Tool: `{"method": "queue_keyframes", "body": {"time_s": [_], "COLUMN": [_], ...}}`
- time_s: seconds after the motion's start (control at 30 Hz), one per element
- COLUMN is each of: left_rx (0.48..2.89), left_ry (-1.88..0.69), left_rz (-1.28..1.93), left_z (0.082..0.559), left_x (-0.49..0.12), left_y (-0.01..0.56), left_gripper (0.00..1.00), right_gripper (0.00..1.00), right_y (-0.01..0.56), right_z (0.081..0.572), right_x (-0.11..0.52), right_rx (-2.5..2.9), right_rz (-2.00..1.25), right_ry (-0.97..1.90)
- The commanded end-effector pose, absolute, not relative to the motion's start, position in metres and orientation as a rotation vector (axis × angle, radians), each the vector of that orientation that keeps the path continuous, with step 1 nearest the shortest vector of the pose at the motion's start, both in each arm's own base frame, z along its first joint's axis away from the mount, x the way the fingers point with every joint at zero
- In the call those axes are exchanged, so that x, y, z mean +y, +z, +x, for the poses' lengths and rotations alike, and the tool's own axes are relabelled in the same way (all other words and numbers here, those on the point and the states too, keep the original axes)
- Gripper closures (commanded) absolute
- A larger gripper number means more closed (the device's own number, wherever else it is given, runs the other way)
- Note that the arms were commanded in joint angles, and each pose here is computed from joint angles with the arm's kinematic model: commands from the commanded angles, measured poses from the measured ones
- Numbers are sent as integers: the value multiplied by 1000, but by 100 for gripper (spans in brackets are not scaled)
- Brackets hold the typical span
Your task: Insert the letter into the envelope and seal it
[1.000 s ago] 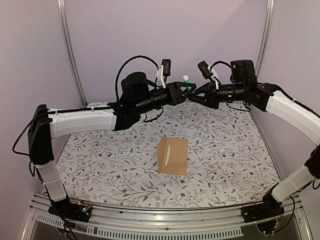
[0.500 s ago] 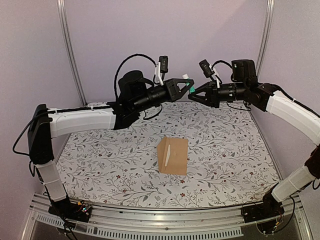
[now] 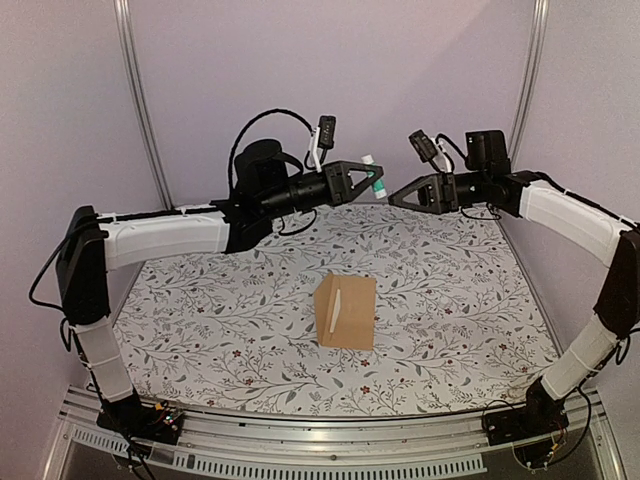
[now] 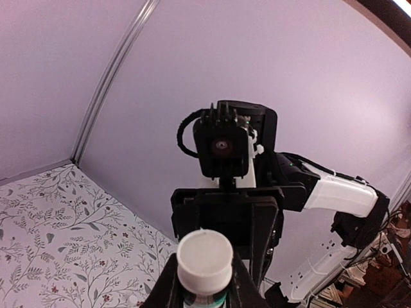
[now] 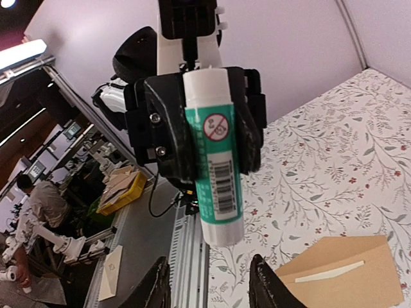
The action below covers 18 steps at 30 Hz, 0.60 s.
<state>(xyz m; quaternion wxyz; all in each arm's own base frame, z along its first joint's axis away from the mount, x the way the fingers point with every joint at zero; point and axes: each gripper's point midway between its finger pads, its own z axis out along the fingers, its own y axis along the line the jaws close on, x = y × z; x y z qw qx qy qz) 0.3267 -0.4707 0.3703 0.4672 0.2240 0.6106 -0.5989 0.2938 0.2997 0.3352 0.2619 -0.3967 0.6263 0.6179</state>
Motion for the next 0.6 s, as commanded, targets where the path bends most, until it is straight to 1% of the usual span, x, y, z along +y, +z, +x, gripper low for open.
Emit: {"method": "queue_keyframes", "body": {"time_s": [0.0, 0.07, 0.17, 0.33, 0.57], "left_rx": [1486, 1490, 1487, 1460, 1454], "left_ry": [-1387, -1378, -1359, -1359, -1368], "left_rz": [450, 414, 376, 351, 367], "left_z": [354, 356, 357, 350, 342], "left_x": [-448, -446, -444, -445, -448], "left_y": [386, 388, 391, 399, 400], "left_gripper": [100, 100, 100, 100, 100], "right_gripper": [57, 55, 52, 50, 47], "right_y": [318, 313, 335, 360, 356], "right_z": [325, 337, 330, 320, 321], "right_x": [277, 265, 260, 283, 310], "right_rx": [1840, 1829, 1714, 1630, 1631], "right_rz": [-960, -920, -889, -911, -965], "right_ry": [1103, 835, 691, 619, 649]}}
